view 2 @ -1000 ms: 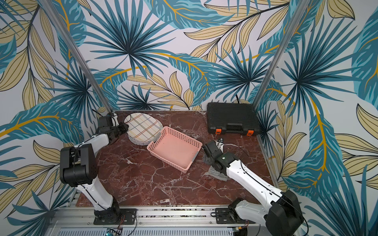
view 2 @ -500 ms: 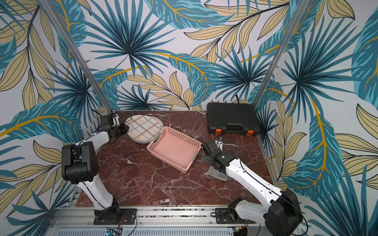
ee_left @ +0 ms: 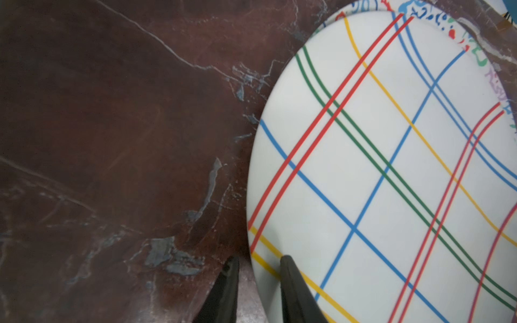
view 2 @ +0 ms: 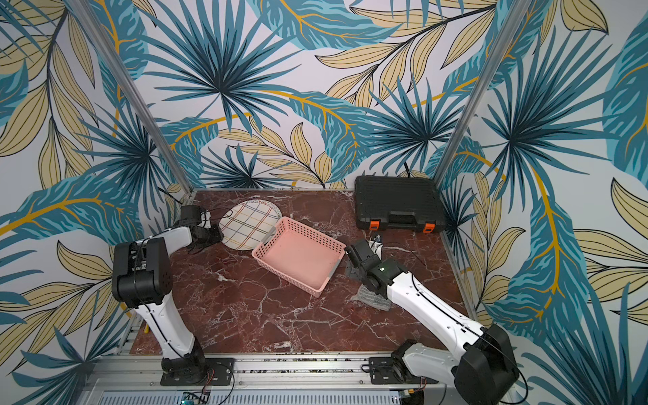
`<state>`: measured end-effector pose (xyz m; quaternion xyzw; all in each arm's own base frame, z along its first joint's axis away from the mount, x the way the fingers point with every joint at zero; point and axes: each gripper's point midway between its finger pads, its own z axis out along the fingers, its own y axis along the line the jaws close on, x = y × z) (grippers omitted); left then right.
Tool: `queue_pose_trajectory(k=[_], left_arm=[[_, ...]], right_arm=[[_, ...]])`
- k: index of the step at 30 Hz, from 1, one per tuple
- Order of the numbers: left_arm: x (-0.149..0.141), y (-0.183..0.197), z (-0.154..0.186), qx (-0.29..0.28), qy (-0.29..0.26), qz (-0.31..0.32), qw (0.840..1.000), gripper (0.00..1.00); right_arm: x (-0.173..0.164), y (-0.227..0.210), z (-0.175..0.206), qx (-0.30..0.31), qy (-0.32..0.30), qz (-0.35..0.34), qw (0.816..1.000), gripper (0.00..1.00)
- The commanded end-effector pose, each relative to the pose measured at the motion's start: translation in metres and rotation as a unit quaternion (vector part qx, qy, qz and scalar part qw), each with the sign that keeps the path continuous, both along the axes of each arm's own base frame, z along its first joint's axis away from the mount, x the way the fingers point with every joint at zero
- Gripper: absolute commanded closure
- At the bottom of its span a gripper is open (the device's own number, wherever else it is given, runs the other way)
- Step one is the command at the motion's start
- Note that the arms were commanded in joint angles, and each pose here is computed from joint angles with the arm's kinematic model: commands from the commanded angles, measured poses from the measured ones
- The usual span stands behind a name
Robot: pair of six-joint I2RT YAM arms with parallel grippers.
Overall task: Wipe the wet plate dry
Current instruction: Place the plate on the plate, then adjust the bin at the center of the board.
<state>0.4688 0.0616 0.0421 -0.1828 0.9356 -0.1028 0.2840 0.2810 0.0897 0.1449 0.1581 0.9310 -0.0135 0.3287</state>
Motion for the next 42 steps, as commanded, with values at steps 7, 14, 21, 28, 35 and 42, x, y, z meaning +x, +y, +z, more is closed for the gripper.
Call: queue_pose_trajectory(k=[7,14,21,28,35,42], left_arm=[[-0.017,-0.001,-0.003,0.002,0.026,-0.006,1.000,0.58],[-0.023,-0.009,0.061,0.004,-0.053,-0.018,0.998,0.44],[-0.047,-0.028,0.142,0.008,-0.143,-0.057,0.988,0.42],[-0.063,-0.077,0.155,0.070,-0.118,-0.184,0.973,1.00],[-0.052,-0.107,0.118,0.135,-0.071,-0.238,0.959,1.00],[-0.038,-0.141,0.074,0.147,-0.021,-0.290,0.945,1.00]], right_arm=[[-0.001,0.001,0.004,-0.014,-0.002,0.012,1.000,0.06],[0.004,0.019,0.014,0.017,-0.009,0.045,0.999,0.05],[0.003,0.056,0.017,0.109,0.009,0.074,0.991,0.05],[0.008,0.095,-0.011,0.159,0.051,0.094,0.981,0.06],[0.024,0.098,-0.030,0.158,0.057,0.080,0.982,0.03],[0.033,0.089,-0.039,0.179,0.070,0.061,0.979,0.01]])
